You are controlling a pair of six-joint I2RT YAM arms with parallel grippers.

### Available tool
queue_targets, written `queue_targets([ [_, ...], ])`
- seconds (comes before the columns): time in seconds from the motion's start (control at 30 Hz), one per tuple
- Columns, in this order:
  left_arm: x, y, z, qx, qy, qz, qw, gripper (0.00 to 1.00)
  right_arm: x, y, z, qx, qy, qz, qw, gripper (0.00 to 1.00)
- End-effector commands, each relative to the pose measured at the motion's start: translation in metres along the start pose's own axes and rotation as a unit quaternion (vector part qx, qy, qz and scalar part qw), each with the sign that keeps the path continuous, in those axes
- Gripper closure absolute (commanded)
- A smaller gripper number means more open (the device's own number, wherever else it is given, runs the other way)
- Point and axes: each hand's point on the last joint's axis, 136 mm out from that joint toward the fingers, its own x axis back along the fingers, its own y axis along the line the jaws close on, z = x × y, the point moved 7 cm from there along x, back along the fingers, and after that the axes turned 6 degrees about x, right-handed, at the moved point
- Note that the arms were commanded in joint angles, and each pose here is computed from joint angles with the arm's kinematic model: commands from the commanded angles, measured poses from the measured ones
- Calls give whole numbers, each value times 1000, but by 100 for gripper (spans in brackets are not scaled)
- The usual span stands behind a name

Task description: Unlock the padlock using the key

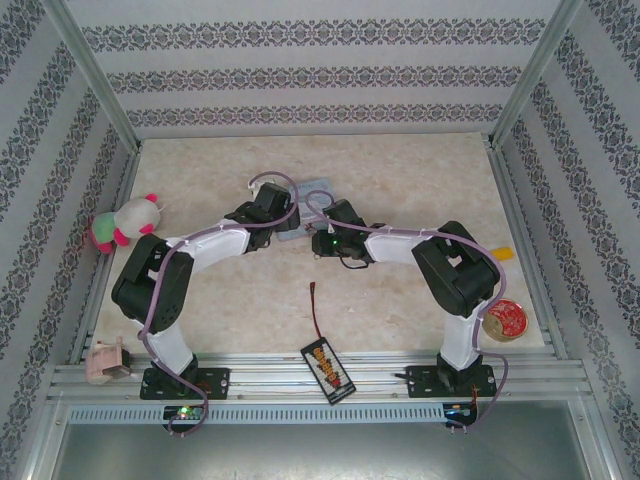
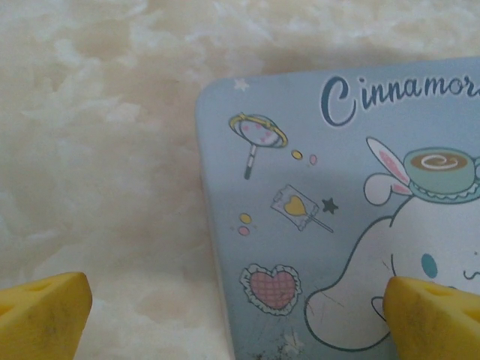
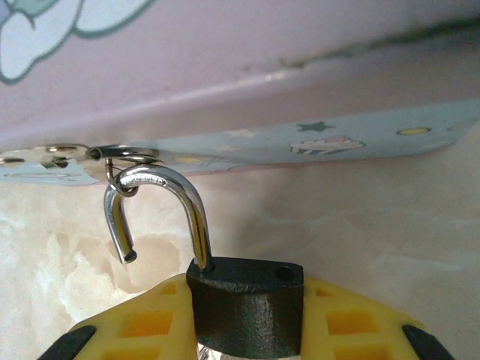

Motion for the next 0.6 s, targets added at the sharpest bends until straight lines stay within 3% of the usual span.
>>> queue_targets([
  [0.0,0,-6,6,-24,21,1,999,1,4,-11,11,-39,18,4,999,100],
  [0.57,4,3,18,-31,35,-8,999,1,1,-3,5,-85,-4,-44,995,100],
])
